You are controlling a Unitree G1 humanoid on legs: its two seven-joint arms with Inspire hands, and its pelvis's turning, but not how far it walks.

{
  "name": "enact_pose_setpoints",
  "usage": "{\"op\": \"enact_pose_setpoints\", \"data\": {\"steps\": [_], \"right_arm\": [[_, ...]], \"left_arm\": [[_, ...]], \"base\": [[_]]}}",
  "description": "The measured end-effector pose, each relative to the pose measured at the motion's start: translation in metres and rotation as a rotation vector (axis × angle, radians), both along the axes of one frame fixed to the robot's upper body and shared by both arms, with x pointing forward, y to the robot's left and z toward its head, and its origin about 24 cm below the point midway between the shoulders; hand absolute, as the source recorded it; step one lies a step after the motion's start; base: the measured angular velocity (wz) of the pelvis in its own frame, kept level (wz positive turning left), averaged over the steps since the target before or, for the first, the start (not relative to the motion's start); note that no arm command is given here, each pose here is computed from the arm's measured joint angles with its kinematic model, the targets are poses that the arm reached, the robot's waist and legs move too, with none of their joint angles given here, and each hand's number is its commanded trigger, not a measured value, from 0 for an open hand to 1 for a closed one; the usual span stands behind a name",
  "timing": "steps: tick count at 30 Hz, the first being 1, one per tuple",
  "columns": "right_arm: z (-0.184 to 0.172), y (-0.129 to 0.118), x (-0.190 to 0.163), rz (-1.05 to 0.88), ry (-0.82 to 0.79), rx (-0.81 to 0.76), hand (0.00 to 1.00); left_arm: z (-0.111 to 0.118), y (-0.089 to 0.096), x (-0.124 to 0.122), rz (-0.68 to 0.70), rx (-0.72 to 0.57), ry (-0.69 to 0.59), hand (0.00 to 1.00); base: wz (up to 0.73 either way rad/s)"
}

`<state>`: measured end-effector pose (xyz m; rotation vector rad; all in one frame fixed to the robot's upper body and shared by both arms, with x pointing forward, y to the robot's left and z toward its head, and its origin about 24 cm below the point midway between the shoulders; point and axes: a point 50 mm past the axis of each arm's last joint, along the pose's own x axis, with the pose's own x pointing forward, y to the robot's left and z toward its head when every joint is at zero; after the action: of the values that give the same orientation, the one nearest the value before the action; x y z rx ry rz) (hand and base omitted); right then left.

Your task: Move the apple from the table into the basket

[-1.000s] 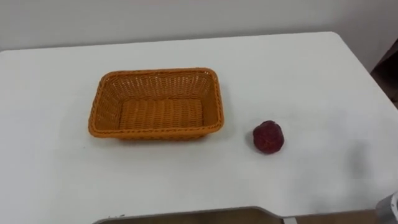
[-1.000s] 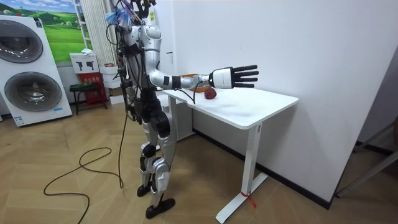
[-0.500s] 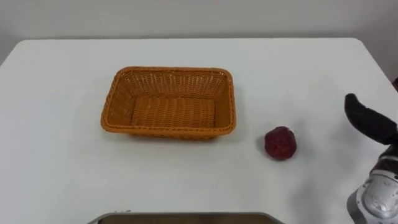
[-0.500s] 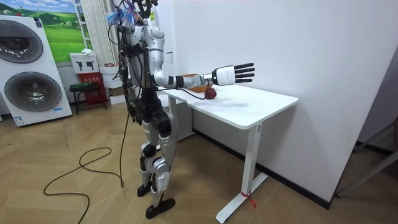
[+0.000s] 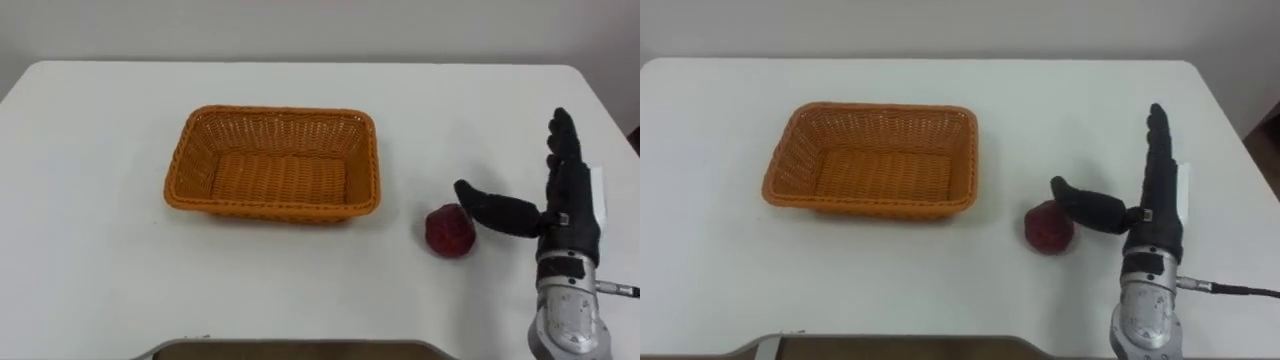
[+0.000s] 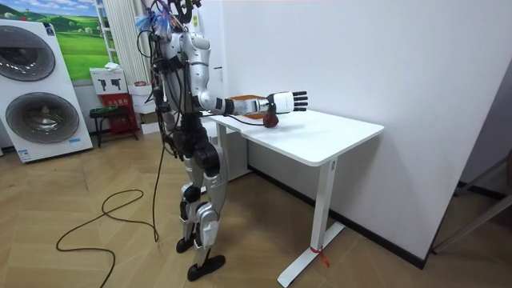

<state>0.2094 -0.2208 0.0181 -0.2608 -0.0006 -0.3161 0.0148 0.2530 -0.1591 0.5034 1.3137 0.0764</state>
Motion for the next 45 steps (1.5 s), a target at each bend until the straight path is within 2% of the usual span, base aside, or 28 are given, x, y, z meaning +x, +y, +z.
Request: {"op": "enact_pose_setpoints", "data": {"steps": [15, 20, 25, 32, 33, 34, 35, 36, 45], "right_arm": [[-0.009, 0.022, 0.0, 0.169, 0.075, -0.005, 0.0], [-0.017, 0.021, -0.006, 0.163, 0.116, -0.005, 0.0], [-0.045, 0.019, -0.015, 0.157, 0.242, -0.006, 0.0], [-0.053, 0.02, -0.017, 0.175, 0.27, -0.046, 0.0], [-0.053, 0.02, -0.018, 0.177, 0.271, -0.048, 0.09], [-0.054, 0.02, -0.018, 0.177, 0.271, -0.048, 0.3], [-0.054, 0.02, -0.018, 0.178, 0.271, -0.048, 0.8], [-0.054, 0.02, -0.018, 0.178, 0.27, -0.048, 1.0], [-0.053, 0.006, -0.021, 0.125, 0.26, -0.088, 1.0]], "left_arm": [[-0.001, -0.004, 0.003, -0.063, -0.018, 0.013, 0.0], [-0.001, -0.004, 0.001, -0.068, -0.021, 0.022, 0.0], [-0.002, -0.006, 0.001, -0.085, -0.024, 0.032, 0.0], [-0.002, -0.007, -0.001, -0.084, -0.023, 0.049, 0.0], [-0.002, -0.007, 0.0, -0.084, -0.023, 0.047, 0.0], [-0.002, -0.007, 0.0, -0.084, -0.023, 0.047, 0.0], [-0.002, -0.007, 0.0, -0.084, -0.023, 0.046, 0.0], [-0.002, -0.007, 0.0, -0.084, -0.023, 0.045, 0.0], [-0.002, -0.007, 0.001, -0.085, -0.023, 0.042, 0.0]], "base": [[0.0], [0.0], [0.0], [0.0], [0.0], [0.0], [0.0], [0.0], [0.0]]}}
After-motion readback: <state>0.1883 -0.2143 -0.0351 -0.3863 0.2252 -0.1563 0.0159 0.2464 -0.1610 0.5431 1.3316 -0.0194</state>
